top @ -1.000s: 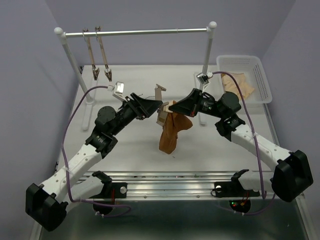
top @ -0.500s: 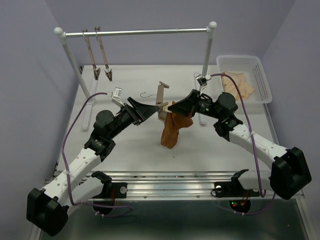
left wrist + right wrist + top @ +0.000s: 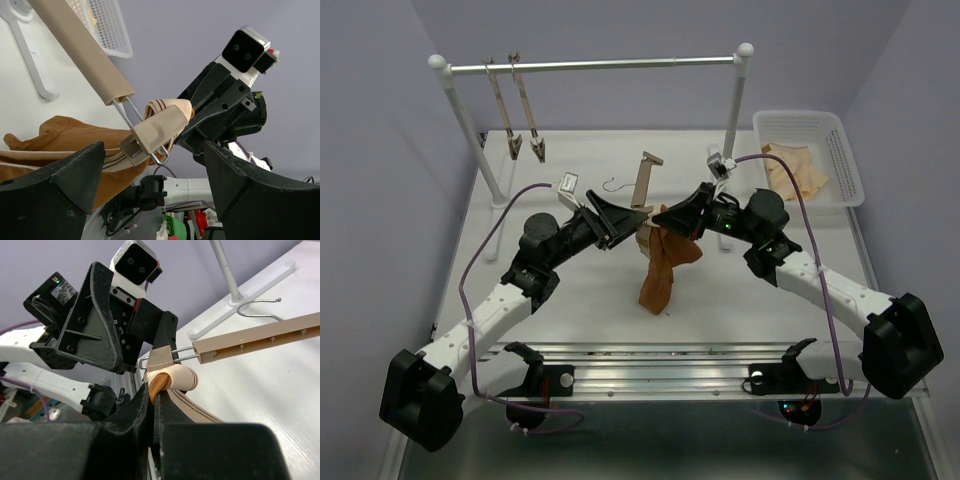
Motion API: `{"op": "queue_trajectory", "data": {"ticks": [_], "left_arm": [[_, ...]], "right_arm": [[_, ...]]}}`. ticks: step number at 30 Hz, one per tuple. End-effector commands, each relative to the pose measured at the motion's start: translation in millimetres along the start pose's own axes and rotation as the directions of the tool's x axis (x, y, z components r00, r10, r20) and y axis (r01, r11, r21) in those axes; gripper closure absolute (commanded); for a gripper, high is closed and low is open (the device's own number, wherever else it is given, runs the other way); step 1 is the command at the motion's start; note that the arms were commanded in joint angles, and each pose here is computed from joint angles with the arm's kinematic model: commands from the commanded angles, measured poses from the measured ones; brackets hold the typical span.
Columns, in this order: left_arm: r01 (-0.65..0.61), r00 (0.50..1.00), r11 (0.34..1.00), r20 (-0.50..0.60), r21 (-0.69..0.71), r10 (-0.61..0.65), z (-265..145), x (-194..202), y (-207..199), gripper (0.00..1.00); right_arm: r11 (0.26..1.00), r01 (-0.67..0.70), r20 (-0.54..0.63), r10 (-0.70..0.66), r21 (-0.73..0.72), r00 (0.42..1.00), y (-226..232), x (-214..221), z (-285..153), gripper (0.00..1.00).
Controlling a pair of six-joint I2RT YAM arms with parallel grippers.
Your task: Remove the underwear clipped to the hanger
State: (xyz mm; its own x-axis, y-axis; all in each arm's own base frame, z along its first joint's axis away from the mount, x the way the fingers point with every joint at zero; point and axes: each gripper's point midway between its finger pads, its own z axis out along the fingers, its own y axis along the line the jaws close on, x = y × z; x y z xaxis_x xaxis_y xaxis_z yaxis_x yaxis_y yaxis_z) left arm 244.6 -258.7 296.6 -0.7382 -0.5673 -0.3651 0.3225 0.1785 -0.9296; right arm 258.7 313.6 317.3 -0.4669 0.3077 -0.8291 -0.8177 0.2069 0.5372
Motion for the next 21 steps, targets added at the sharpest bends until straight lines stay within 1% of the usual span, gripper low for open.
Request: {"op": "queue_trajectory", "data": {"ticks": [1, 3, 9, 15, 17, 21], "left_arm": [[0.009, 1.000, 0.994, -0.021, 0.108, -0.007, 0.1, 0.3, -23.5, 0.10], [0.016, 1.000, 0.994, -0.029, 0.112, -0.013, 1.5, 0.7, -24.0, 0.10], [0.044, 0.999, 0.994, -0.030, 0.096, -0.042, 5.9, -1.8, -16.0, 0.12], [0.062, 0.998, 0.993, -0.008, 0.103, -0.062, 3.8, -8.5, -14.4, 0.23], [0.065, 0.998, 0.992, -0.001, 0.108, -0.066, 2.8, -10.9, -14.8, 0.30], [0.062, 0.998, 0.991, 0.006, 0.116, -0.063, 1.8, -14.2, -16.4, 0.35]], "right_arm": [[0.983, 0.181, 0.081, -0.182, 0.016, 0.980, 9.2, -19.5, 1.8, 0.99], [0.980, 0.195, 0.078, -0.197, 0.040, 0.977, 3.0, -18.7, 2.1, 0.99], [0.971, 0.240, 0.048, -0.240, 0.022, 0.969, 6.0, -5.7, 3.7, 0.99], [0.958, 0.286, 0.024, -0.287, 0.030, 0.958, 5.9, 6.7, -0.4, 0.99], [0.956, 0.291, 0.007, -0.292, 0.024, 0.957, 6.6, 15.1, -1.5, 0.99], [0.956, 0.292, -0.018, -0.292, 0.027, 0.956, 4.2, 24.3, -2.8, 0.99]]}}
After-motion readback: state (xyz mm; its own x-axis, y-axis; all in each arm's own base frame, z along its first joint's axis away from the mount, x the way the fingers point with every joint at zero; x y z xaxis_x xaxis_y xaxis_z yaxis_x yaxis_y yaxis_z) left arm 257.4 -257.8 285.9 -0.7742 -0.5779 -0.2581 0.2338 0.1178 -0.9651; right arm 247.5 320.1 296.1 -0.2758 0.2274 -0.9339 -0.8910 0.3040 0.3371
